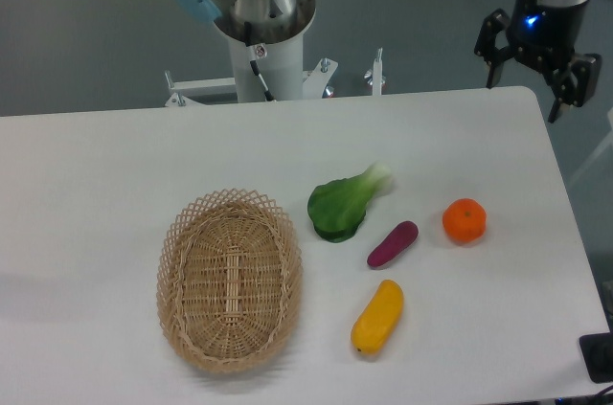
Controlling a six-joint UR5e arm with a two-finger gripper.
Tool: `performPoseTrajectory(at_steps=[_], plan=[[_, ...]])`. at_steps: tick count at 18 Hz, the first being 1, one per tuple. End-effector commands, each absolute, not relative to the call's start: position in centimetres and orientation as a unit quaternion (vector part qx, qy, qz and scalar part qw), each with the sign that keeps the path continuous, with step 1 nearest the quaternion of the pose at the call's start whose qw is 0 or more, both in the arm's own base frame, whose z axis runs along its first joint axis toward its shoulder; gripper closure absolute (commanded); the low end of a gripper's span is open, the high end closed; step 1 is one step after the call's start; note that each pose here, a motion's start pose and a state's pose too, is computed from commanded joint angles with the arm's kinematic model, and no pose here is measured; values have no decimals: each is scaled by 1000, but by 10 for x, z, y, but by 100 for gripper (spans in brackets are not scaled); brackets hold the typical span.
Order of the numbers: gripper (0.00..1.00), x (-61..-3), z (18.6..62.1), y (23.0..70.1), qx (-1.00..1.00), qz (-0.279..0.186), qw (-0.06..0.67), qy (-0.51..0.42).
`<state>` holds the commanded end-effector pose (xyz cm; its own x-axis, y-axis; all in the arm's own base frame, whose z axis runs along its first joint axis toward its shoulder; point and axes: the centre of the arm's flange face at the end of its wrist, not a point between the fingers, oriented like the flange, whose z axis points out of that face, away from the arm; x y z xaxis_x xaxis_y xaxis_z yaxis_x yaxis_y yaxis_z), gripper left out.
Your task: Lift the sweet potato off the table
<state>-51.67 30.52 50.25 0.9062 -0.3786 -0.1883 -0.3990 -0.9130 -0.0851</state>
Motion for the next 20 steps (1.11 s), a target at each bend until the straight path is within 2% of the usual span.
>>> performPoseTrajectory(at_steps=[3, 8, 10, 15, 20], plan=[[0, -508, 488, 308, -982, 66, 74, 164], [0, -486, 463, 352, -991, 31, 92, 94], [0, -476, 434, 370, -991, 9, 83, 104], [0, -472, 377, 400, -988, 6, 80, 134], [0, -463, 306, 405, -984, 9, 72, 160]])
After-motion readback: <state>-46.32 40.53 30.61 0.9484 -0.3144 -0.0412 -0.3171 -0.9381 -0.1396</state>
